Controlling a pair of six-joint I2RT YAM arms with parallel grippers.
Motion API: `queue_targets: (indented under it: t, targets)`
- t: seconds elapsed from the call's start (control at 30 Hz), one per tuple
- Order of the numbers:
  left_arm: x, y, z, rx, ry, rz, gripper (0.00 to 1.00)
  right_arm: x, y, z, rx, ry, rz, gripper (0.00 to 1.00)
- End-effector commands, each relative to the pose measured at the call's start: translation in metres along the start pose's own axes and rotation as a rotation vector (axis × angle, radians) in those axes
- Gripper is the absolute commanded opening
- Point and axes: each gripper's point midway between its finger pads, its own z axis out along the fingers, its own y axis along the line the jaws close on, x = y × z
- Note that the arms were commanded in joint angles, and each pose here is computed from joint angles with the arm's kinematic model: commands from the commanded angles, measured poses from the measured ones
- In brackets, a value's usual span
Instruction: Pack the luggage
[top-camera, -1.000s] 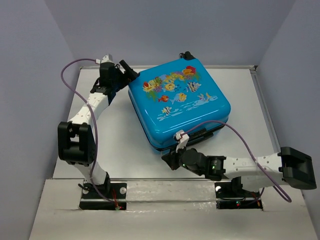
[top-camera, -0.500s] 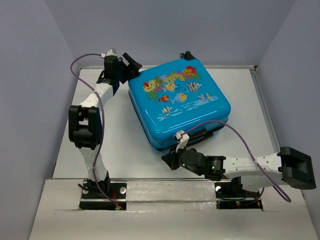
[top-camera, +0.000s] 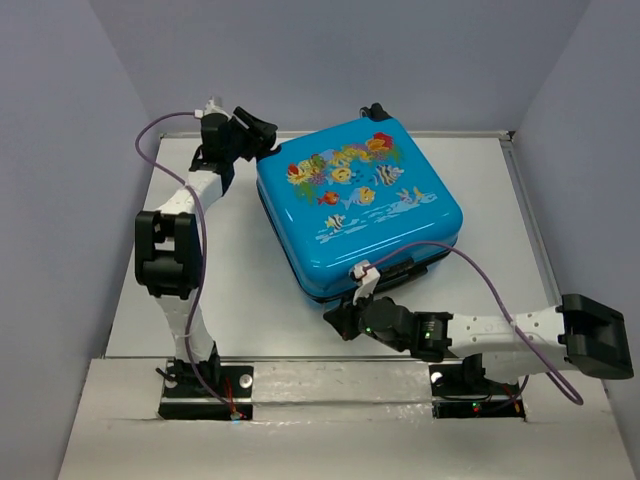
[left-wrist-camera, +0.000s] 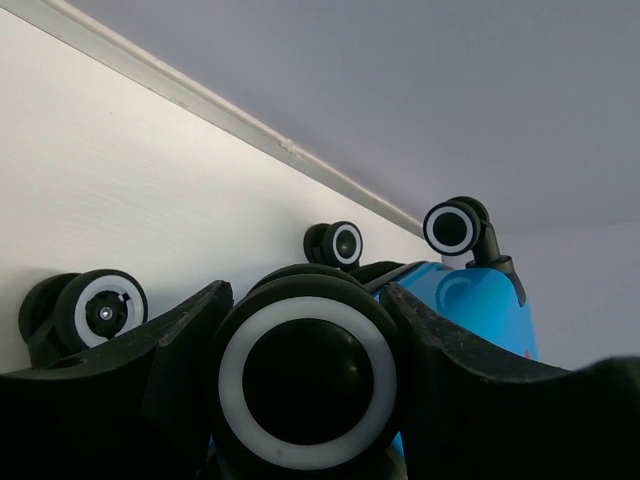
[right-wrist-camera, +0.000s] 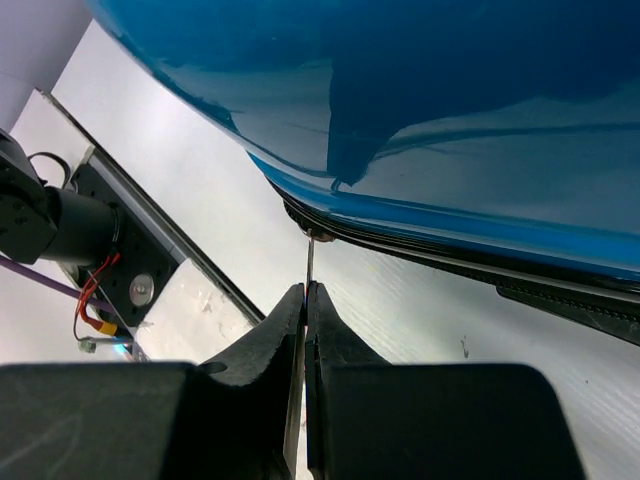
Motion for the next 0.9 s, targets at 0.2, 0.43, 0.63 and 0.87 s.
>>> queue_targets:
  t: [0.2,0.43,0.63,0.87]
  targets:
    - [-0.074,-0.160,-0.079,0.239,-0.153,0.142,0.06,0.008,0.021,-0.017,-0.103,0.043,0.002,0.07]
    - [-0.063,-0.113,-0.042,0.132,-0.097,0.130,0.06,0.007,0.021,-0.017,-0.095,0.041,0.008,0.07]
    - [-0.056,-0.065,-0.009,0.043,-0.055,0.153,0.06,0.007,0.021,-0.016,-0.091,0.047,0.002,0.07]
    - [-0.060,-0.029,-0.004,-0.072,-0.073,0.215,0.37,0.007,0.020,-0.015,-0.081,0.044,0.009,0.07]
